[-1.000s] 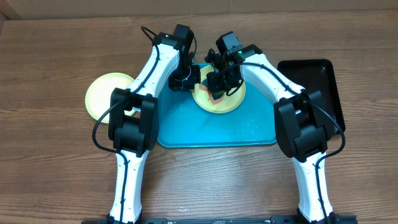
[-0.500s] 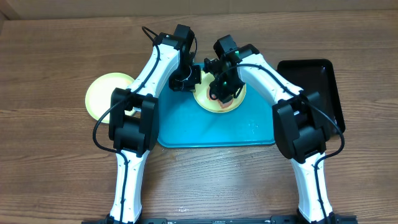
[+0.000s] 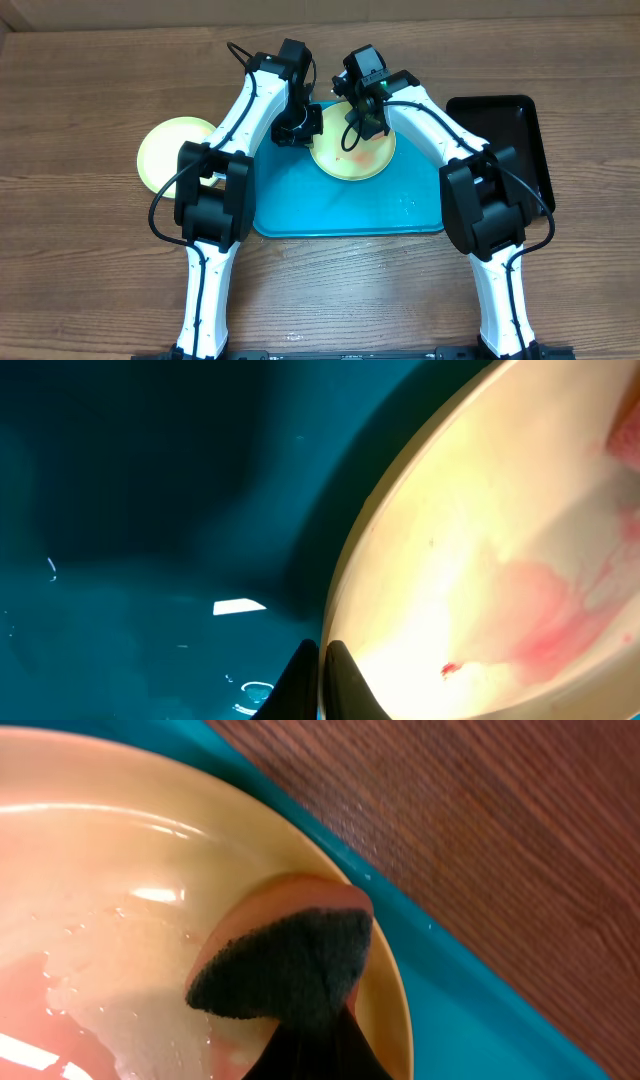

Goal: Clean dirty plates on tray and stack at the side
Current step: 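Scrub the front yellow plate's red smear with the sponge in the right gripper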

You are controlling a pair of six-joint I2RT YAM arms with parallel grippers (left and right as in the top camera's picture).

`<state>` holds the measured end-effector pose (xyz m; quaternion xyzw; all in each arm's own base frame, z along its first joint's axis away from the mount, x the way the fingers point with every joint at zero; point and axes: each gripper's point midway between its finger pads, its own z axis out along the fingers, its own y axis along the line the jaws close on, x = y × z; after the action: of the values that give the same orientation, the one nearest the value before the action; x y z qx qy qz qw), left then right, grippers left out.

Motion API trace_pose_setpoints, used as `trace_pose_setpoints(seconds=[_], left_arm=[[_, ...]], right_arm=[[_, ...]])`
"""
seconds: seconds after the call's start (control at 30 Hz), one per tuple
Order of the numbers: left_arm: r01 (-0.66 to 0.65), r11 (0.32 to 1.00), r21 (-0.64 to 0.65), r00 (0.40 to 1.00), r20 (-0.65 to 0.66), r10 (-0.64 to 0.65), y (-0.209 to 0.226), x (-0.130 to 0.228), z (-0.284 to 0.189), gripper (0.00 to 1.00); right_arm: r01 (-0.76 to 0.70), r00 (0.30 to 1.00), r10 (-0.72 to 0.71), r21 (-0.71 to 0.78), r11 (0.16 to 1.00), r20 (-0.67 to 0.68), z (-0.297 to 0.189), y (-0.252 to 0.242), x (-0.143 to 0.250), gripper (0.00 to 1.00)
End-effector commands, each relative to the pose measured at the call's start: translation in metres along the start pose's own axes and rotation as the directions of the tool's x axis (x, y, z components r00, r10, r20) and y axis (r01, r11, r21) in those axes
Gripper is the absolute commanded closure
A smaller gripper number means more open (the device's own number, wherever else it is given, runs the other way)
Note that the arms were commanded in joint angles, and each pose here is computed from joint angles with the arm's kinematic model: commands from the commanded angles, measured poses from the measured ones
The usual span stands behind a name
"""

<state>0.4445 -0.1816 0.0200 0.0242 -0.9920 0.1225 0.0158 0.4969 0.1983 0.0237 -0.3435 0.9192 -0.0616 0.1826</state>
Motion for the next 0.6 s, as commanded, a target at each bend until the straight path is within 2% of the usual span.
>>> trace_pose_setpoints(seconds=[0.0, 0.17, 0.27, 0.3, 0.33, 0.43, 0.5, 0.57], left_arm=[[-0.026, 1.000, -0.002, 1.000, 0.011, 0.026, -0.001, -0.004, -0.002, 0.96], [-0.026, 1.000, -0.002, 1.000, 0.011, 0.026, -0.001, -0.004, -0.002, 0.96], [-0.026, 1.000, -0.002, 1.000, 0.010, 0.026, -0.001, -0.004, -0.002, 0.96], [-0.026, 1.000, -0.002, 1.000, 0.011, 0.026, -0.001, -0.004, -0.002, 0.96], [-0.027, 1.000, -0.002, 1.000, 0.011, 0.027, -0.001, -0.004, -0.002, 0.96], [-0.026, 1.000, -0.002, 1.000, 0.011, 0.026, -0.001, -0.004, -0.002, 0.96], [-0.026, 1.000, -0.002, 1.000, 0.011, 0.026, -0.001, -0.004, -0.002, 0.96], [-0.026, 1.000, -0.002, 1.000, 0.011, 0.026, -0.001, -0.004, -0.002, 0.96]], right_arm=[[-0.081, 0.995, 0.082, 0.021, 0.996, -0.047, 0.001, -0.009, 0.013, 0.96], [-0.157, 0.986, 0.131, -0.290, 0.944, -0.106, -0.008, 0.046, 0.024, 0.96], [-0.171, 0.985, 0.144, -0.468, 0.867, -0.093, -0.021, 0.077, 0.017, 0.96], [-0.183, 0.982, 0.173, -0.563, 0.806, -0.071, -0.030, 0.094, 0.006, 0.96], [-0.224, 0.971, 0.228, -0.588, 0.777, -0.068, -0.033, 0.099, -0.005, 0.96], [-0.321, 0.936, 0.344, -0.582, 0.747, -0.076, -0.032, 0.098, -0.022, 0.96], [-0.442, 0.883, 0.457, -0.529, 0.725, -0.112, -0.027, 0.088, -0.027, 0.96], [-0.620, 0.774, 0.612, -0.390, 0.681, -0.162, -0.016, 0.068, -0.022, 0.96]])
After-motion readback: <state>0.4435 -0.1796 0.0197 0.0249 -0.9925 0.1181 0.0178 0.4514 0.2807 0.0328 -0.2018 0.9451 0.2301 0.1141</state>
